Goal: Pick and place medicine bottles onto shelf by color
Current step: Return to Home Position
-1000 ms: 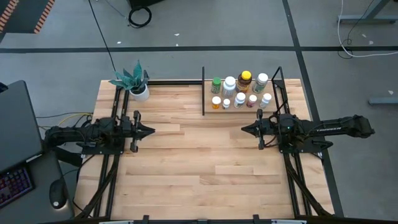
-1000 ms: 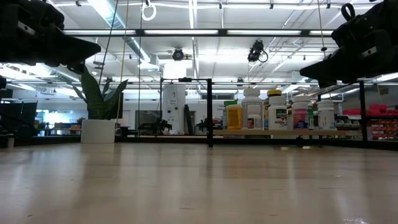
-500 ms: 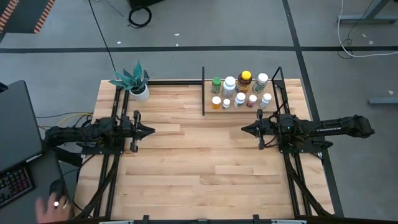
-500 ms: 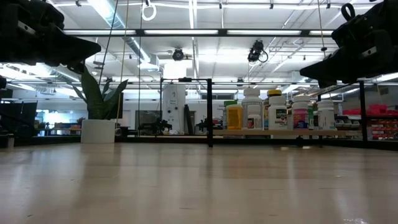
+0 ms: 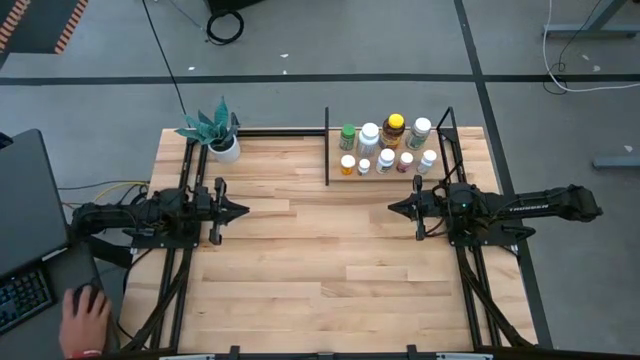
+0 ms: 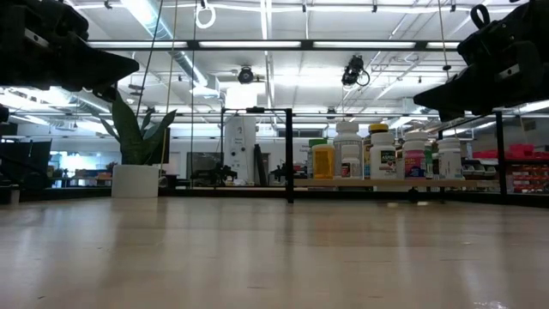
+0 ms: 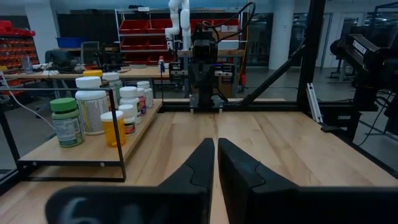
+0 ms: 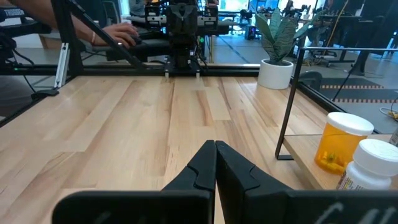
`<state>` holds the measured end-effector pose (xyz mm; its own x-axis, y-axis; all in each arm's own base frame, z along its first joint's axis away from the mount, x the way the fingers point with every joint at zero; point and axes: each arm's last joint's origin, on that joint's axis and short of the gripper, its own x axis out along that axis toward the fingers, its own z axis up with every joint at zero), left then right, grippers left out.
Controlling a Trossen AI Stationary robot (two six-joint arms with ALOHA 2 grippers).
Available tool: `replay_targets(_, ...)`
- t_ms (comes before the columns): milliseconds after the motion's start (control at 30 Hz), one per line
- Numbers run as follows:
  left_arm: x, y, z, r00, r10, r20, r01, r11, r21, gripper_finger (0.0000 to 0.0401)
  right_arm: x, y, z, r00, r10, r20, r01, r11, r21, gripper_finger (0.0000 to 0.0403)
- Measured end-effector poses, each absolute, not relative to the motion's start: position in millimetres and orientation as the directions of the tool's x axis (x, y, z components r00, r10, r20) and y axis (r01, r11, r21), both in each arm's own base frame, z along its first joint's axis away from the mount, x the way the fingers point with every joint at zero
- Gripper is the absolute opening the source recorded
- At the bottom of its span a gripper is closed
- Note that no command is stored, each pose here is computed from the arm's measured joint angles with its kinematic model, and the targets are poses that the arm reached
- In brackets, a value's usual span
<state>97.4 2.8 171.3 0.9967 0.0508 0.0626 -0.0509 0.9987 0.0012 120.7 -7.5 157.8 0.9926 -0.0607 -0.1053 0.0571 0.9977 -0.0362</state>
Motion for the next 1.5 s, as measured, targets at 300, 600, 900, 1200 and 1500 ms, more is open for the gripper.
replay_targets(300,97.4,2.8,171.3,0.997,0.051,0.063,-0.051,0.999,0.001,0.0039,120.7,-7.5,157.7,0.993,-0.061,-0.106,0.057,0.998,-0.036,0.0012)
replay_targets(600,97.4,2.8,171.3,0.997,0.050,0.063,-0.050,0.999,0.001,0.0026,120.7,-7.5,157.7,0.993,-0.061,-0.105,0.057,0.998,-0.036,0.0012)
replay_targets(900,97.4,2.8,171.3,0.997,0.051,0.063,-0.051,0.999,0.001,0.0036,120.7,-7.5,157.8,0.993,-0.061,-0.105,0.057,0.998,-0.036,0.0012)
replay_targets(1200,97.4,2.8,171.3,0.997,0.051,0.063,-0.051,0.999,0.001,0.0032,120.7,-7.5,157.8,0.993,-0.061,-0.105,0.057,0.998,-0.036,0.0012)
replay_targets(1500,97.4,2.8,171.3,0.997,0.051,0.063,-0.051,0.999,0.001,0.0028,120.7,-7.5,157.8,0.993,-0.061,-0.105,0.057,0.998,-0.036,0.0012)
